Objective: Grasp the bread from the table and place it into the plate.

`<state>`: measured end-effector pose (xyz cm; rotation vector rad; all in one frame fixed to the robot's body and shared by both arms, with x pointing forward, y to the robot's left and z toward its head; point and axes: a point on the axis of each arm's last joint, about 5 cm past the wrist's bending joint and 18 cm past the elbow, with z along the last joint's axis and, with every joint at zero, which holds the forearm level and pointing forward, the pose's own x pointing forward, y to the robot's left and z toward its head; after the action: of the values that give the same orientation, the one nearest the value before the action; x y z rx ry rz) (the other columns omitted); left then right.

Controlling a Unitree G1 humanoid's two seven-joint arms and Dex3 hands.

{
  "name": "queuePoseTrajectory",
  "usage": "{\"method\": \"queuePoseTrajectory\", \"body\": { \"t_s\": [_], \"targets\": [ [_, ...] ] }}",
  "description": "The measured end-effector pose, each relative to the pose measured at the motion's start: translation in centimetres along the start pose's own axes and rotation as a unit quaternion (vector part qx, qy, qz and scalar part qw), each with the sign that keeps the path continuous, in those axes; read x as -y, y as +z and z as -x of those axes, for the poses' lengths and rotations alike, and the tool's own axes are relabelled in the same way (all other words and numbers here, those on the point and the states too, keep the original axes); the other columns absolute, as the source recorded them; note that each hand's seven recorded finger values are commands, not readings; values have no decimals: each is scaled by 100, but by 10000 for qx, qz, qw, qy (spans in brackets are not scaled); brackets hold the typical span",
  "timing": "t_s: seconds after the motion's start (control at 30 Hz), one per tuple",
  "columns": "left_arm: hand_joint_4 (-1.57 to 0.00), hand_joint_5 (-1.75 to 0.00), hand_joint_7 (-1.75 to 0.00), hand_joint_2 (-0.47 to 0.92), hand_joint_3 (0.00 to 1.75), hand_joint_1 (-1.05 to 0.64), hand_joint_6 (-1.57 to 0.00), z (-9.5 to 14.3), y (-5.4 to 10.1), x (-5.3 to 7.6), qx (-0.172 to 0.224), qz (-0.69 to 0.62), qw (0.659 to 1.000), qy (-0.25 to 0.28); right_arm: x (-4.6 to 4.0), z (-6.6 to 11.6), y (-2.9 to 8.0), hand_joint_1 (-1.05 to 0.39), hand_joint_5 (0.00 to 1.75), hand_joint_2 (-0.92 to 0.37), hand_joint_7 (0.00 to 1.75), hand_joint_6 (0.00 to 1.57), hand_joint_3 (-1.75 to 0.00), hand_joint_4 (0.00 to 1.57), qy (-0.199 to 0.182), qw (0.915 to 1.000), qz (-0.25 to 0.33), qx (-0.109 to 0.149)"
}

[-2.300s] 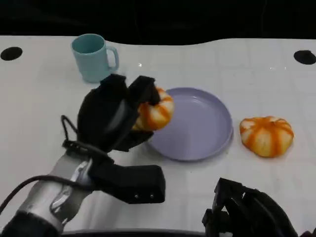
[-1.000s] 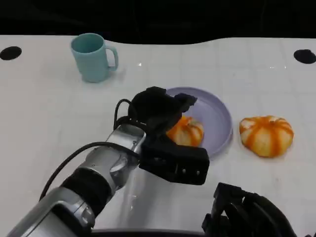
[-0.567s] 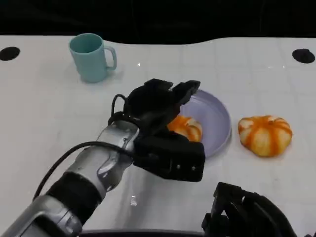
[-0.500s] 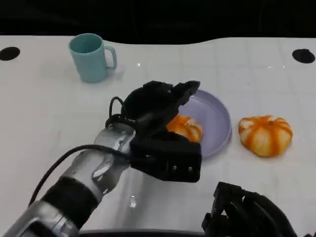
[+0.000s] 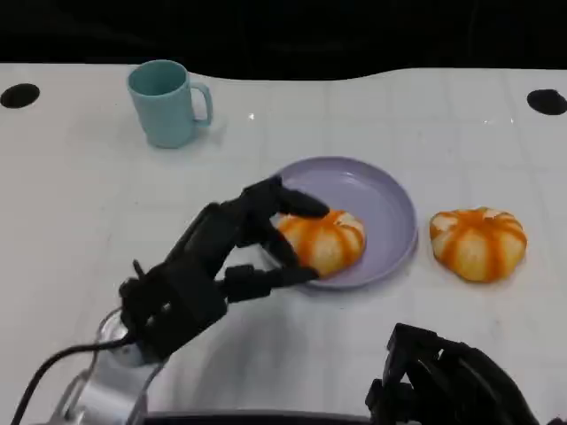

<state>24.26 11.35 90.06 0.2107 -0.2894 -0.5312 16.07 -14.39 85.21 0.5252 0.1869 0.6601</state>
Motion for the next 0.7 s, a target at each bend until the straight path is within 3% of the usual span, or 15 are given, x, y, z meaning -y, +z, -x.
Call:
{"method": "queuePoseTrajectory", "body": {
  "t_s": [0.1,0.3,0.47,0.7],
  "targets": [
    [-47,-173,-153,92,1,-38,-37,138,-11,-5,42,434,9990,94,-3,0,-1,-71,156,-92,133,77,-23,86,5,10000,-5,1],
    [-63,-175,-173,91,0,-35,-44,421,-77,49,-243,1573,9866,363,-8,5,0,-71,157,-92,135,77,-23,86,10,10000,0,-2],
    [-69,-175,-175,90,0,-33,-52,596,-113,119,-410,2232,9725,516,-13,15,-4,-70,157,-92,135,75,-24,85,7,10000,-2,-5],
    [-71,-175,-175,90,1,-24,-52,784,-168,108,-663,3191,9453,136,-21,31,-3,-70,158,-92,136,75,-26,84,3,10000,7,-1]
  ]
}}
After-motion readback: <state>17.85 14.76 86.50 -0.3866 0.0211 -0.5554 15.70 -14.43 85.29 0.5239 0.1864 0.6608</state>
